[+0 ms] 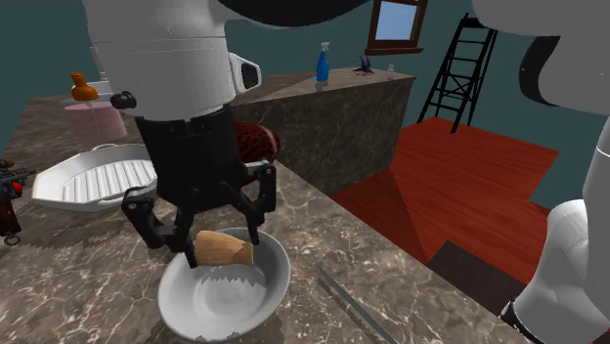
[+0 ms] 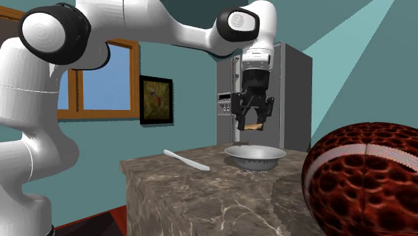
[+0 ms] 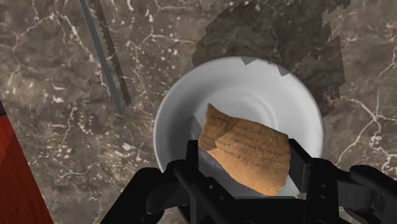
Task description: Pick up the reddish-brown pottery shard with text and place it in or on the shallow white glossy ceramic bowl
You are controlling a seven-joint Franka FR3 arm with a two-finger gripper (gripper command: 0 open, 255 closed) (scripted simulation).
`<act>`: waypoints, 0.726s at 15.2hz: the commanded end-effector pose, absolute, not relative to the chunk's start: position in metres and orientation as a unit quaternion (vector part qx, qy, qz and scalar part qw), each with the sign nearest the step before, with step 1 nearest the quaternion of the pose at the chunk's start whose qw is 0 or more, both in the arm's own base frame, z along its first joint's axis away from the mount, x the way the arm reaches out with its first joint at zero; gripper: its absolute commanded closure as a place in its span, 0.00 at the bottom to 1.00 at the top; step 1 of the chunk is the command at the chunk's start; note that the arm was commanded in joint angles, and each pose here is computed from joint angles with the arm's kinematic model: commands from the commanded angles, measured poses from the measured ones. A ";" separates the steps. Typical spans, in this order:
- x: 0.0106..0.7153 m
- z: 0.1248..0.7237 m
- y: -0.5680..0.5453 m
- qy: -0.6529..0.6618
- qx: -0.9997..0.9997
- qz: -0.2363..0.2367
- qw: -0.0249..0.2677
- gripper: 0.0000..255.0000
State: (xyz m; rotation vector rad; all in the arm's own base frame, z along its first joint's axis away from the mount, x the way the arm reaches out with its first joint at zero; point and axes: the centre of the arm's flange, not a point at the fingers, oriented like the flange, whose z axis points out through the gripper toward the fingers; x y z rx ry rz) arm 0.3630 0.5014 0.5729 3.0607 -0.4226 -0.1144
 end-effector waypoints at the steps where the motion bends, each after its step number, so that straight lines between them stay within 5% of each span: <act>1: 0.361 0.563 0.502 -0.137 0.990 -0.037 0.025 1.00; 11: 0.361 0.523 0.502 -0.137 0.990 -0.037 0.025 1.00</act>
